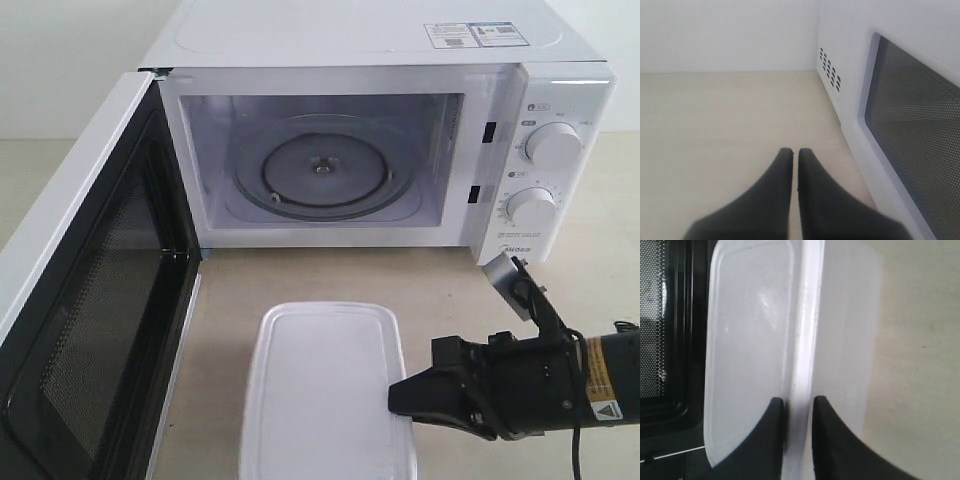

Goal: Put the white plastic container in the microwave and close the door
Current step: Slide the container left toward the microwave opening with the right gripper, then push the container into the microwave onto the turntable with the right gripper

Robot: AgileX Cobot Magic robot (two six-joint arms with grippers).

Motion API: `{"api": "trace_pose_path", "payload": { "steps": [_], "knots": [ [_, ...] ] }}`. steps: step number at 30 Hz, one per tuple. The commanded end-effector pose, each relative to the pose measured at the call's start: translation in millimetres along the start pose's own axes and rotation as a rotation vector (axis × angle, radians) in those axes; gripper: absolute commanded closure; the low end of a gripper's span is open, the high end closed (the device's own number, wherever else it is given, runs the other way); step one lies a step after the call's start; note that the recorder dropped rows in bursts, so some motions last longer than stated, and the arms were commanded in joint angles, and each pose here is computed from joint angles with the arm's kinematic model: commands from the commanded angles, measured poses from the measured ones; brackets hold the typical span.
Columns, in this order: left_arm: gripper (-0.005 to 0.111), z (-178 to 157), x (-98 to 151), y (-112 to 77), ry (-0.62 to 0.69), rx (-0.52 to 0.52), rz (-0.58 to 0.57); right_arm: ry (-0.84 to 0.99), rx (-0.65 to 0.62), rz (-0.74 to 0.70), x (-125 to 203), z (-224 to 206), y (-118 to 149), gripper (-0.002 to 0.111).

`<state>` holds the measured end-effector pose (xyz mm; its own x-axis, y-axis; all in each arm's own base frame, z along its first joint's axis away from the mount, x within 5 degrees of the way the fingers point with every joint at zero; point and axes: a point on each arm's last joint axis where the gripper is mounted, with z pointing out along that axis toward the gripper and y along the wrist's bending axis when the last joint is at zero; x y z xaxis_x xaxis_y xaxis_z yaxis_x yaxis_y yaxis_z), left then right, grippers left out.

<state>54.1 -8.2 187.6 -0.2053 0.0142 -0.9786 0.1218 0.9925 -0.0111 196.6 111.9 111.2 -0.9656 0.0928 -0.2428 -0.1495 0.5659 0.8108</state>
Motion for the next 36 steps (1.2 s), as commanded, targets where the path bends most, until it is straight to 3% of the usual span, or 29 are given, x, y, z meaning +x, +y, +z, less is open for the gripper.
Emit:
{"api": "trace_pose_path", "payload": {
  "steps": [1,8,19,30,36],
  "knots": [
    [0.102,0.0,0.9,-0.1,-0.002,0.0,-0.017,0.006,0.012,-0.037,0.4,0.9,-1.6,0.108],
    [0.102,0.0,0.9,-0.1,-0.002,0.0,-0.017,-0.012,-0.089,-0.063,-5.8,1.3,9.0,0.108],
    [0.102,0.0,0.9,-0.1,-0.002,0.0,-0.017,-0.088,-0.131,-0.07,-34.2,3.2,20.3,0.108],
    [0.102,0.0,0.9,-0.1,-0.002,0.0,-0.017,-0.272,-0.138,-0.02,-79.7,1.6,33.3,0.108],
    [0.102,0.0,0.9,-0.1,-0.002,0.0,-0.017,-0.371,-0.064,0.04,-105.2,9.1,44.8,0.108]
  ]
}}
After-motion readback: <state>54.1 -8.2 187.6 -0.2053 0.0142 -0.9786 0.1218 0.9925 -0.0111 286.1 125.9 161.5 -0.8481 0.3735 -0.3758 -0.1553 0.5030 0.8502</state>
